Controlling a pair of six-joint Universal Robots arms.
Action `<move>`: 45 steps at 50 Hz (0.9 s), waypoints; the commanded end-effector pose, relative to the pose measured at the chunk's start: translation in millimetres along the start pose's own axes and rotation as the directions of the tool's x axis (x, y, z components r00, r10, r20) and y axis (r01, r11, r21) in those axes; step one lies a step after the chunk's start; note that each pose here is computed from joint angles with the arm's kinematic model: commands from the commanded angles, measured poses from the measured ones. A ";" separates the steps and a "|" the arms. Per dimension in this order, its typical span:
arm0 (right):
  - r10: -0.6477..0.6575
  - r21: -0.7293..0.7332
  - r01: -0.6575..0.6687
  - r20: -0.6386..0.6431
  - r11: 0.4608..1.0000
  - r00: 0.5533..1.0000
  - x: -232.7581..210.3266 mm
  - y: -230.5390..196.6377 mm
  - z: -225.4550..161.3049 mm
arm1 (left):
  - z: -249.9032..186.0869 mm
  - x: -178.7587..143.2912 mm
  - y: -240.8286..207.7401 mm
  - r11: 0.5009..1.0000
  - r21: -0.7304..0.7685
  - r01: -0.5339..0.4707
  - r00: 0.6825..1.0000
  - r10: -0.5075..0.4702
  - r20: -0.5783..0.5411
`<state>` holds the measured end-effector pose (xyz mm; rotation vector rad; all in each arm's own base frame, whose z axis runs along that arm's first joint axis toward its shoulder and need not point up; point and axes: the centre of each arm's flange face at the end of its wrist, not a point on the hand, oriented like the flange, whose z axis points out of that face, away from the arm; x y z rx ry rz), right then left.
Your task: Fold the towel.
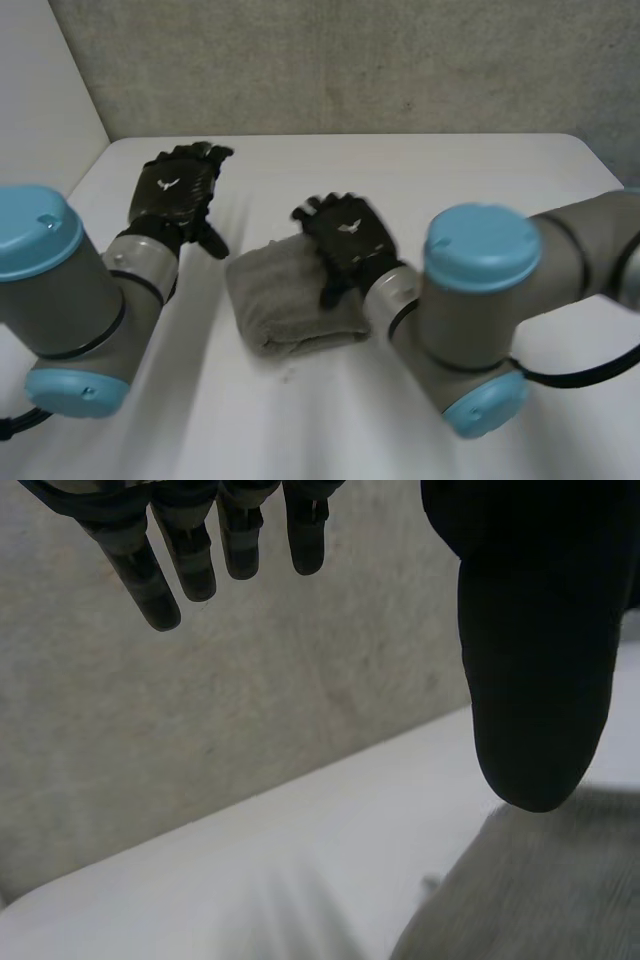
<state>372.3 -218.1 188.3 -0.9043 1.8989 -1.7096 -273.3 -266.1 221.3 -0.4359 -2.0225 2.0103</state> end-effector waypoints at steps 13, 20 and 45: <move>0.201 -0.230 -0.189 0.031 0.955 0.979 37.5 48.1 31.5 | -6.2 36.3 73.3 0.961 -0.278 0.010 1.000 -0.018 -0.026; 0.052 -0.274 -0.039 0.039 0.961 0.998 40.8 69.2 37.3 | -10.0 35.3 90.2 0.941 -0.335 -0.055 0.998 0.043 -0.041; 0.021 0.140 0.044 -0.431 0.989 0.902 157.4 -120.1 -46.7 | -28.3 -16.7 -115.5 1.000 -0.004 0.005 0.997 -0.005 0.081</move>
